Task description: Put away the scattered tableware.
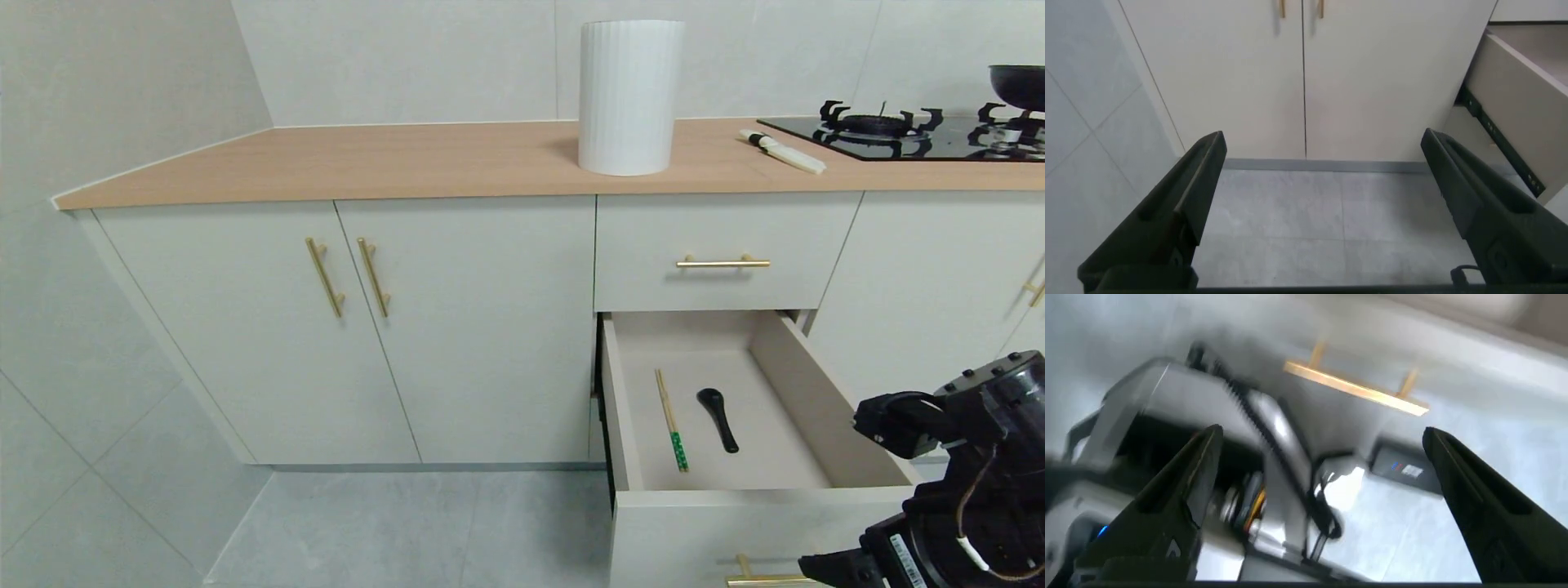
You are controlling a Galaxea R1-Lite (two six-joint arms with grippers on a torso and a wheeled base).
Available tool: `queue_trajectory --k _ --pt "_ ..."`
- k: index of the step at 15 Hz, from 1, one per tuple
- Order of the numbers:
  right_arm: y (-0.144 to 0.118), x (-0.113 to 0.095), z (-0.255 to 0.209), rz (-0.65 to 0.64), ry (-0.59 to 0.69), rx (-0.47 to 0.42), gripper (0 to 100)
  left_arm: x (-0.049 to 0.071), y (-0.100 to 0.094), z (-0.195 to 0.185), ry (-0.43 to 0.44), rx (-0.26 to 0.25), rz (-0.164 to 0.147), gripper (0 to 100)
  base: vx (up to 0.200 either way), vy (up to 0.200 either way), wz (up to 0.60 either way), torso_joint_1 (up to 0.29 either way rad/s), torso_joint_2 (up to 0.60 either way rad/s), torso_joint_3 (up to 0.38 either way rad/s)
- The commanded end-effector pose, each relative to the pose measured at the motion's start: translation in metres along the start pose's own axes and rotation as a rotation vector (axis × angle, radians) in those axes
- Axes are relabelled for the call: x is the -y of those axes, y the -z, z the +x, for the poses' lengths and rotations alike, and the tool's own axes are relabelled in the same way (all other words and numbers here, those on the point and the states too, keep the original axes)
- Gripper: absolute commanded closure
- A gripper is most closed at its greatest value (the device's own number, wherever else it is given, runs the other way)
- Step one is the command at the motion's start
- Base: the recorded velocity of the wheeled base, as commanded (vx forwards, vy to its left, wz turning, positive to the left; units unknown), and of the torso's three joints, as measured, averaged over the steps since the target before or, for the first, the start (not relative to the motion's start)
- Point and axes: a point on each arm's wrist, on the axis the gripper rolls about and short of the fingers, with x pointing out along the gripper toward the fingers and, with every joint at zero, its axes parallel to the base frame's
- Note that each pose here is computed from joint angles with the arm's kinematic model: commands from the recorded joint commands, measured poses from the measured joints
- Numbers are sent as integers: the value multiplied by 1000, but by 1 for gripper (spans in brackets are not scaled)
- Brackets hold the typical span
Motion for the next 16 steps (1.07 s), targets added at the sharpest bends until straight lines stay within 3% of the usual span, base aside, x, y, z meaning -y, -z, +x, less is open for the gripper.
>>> queue_trajectory --k 1,3,7,11,16 --pt "2 -2 12 -17 -13 -62 0 0 0 0 -1 -2 -1 0 0 0 0 0 0 0" --pt "6 -1 27 -55 -6 -153 0 0 0 0 -1 -2 -1 0 0 0 0 0 0 0" --pt "4 0 50 -35 24 -229 0 0 0 0 -2 0 -1 0 0 0 0 0 0 0" --pt "-9 0 70 78 123 -177 0 0 0 0 -1 0 -1 0 0 0 0 0 0 0" --pt "-18 5 85 144 198 -175 0 0 0 0 -2 0 -1 0 0 0 0 0 0 0"
